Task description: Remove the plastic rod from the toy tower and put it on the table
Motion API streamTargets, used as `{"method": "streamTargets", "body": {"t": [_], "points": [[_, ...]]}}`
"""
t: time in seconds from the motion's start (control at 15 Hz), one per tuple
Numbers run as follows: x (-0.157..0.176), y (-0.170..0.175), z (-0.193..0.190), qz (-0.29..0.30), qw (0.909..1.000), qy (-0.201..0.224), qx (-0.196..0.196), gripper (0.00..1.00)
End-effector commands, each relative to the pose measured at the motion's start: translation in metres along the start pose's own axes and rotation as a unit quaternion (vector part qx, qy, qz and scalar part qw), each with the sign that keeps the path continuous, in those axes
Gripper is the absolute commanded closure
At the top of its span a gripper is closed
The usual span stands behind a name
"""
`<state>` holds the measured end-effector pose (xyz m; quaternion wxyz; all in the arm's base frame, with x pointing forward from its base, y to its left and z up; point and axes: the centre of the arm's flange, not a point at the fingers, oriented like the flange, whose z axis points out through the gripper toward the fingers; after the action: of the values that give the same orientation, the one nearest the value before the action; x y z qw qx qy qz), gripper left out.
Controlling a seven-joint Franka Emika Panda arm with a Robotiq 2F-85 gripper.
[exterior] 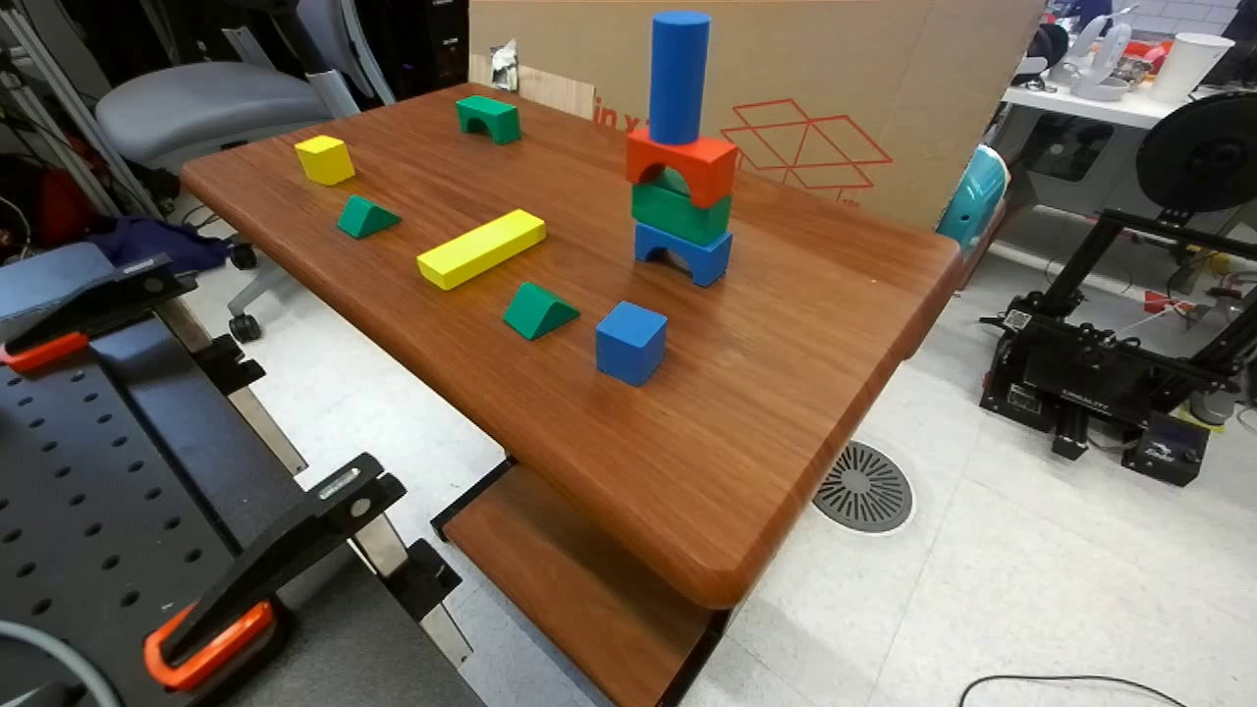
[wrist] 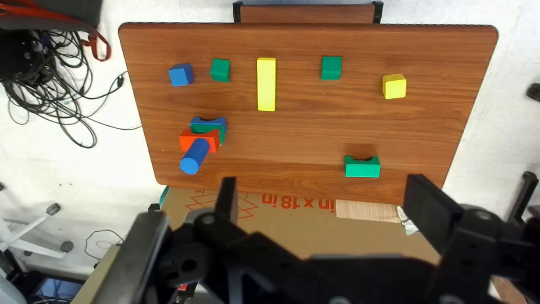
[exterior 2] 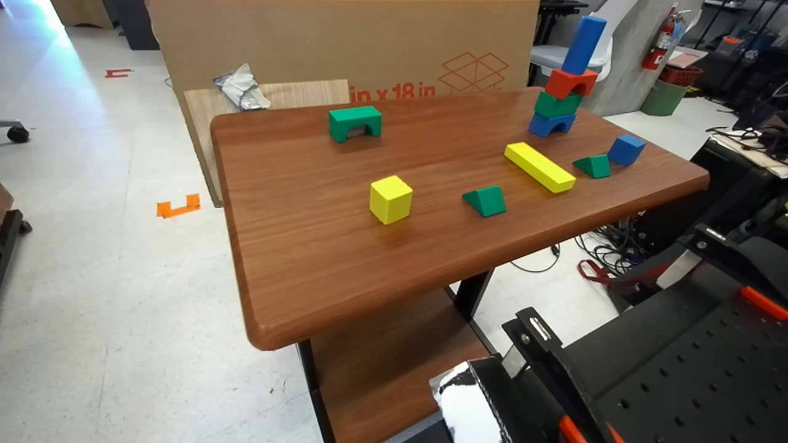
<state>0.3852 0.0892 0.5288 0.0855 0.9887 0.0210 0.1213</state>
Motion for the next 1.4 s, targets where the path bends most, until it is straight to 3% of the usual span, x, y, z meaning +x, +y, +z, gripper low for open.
{"method": "streamTargets", "body": {"t": [0.0, 0.33, 0.87, 1.33], "points": [[0.014, 0.012, 0.001, -0.02, 0.9995, -0.009, 0.023, 0.0], [0.049, 0.049, 0.028, -0.025, 0.9979, -0.033, 0.049, 0.0], [0.101, 0.098, 0.104, -0.004, 0.9908, -0.097, 0.094, 0.0], [0.12, 0.134, 0.15, 0.029, 0.9876, -0.122, 0.094, 0.0]]}}
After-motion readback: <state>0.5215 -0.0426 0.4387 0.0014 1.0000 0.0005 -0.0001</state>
